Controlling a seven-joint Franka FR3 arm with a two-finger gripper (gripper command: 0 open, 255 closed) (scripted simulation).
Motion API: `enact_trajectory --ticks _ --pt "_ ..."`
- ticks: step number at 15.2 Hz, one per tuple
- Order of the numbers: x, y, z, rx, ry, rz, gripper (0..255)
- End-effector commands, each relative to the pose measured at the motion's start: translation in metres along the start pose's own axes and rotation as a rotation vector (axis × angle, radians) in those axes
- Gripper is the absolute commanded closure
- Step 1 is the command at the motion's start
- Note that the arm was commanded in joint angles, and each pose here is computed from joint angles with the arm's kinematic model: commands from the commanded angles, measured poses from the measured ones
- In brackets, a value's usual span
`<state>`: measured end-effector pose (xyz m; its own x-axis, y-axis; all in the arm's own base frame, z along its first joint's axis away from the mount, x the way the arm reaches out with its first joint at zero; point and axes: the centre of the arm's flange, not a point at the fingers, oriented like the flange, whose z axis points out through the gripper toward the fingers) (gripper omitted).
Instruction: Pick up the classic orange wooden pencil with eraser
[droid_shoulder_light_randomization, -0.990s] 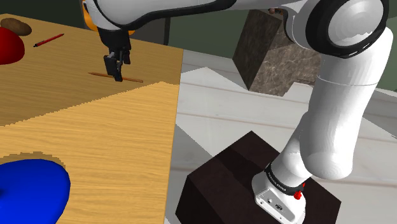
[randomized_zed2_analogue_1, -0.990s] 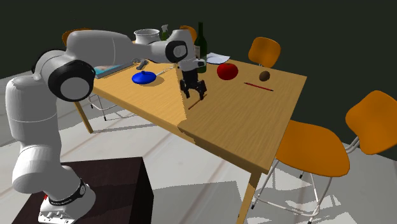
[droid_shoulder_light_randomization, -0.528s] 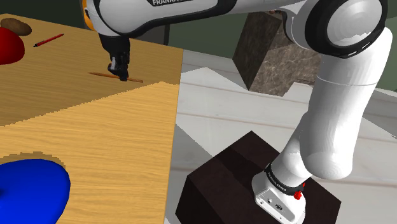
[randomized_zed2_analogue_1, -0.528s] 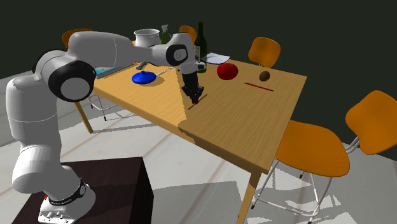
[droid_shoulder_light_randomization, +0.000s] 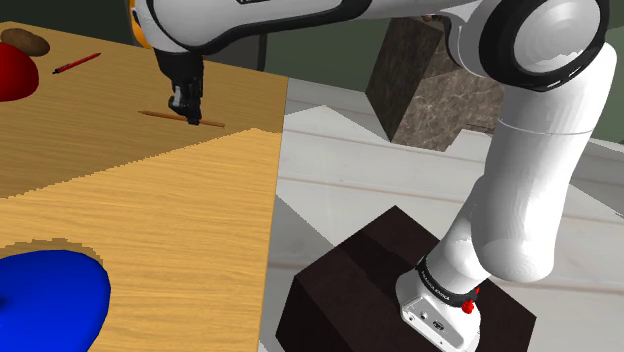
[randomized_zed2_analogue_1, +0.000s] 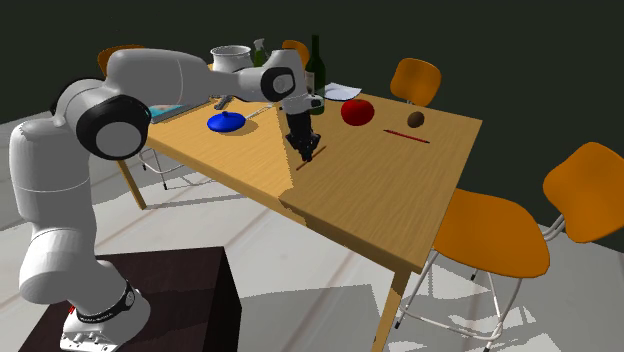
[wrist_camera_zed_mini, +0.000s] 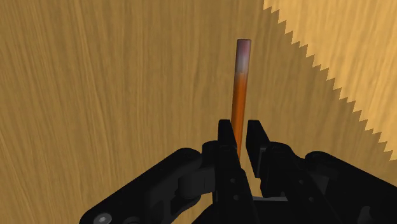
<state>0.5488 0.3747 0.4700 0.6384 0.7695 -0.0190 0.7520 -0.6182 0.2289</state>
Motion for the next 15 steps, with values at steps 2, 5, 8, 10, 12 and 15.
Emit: enact_trajectory --ticks 2,5,8,10,12,15 --pt "-0.001 0.003 -0.014 0.0 0.0 0.0 255" --pt "-0.001 0.007 -0.03 0.0 0.0 0.0 255" --pt "-0.001 0.011 -0.045 0.0 0.0 0.0 255" --pt "-0.002 0.013 -0.055 0.0 0.0 0.0 255" --pt "-0.002 0.015 -0.065 0.0 0.0 0.0 255" --pt "-0.002 0.017 -0.071 0.0 0.0 0.0 255"
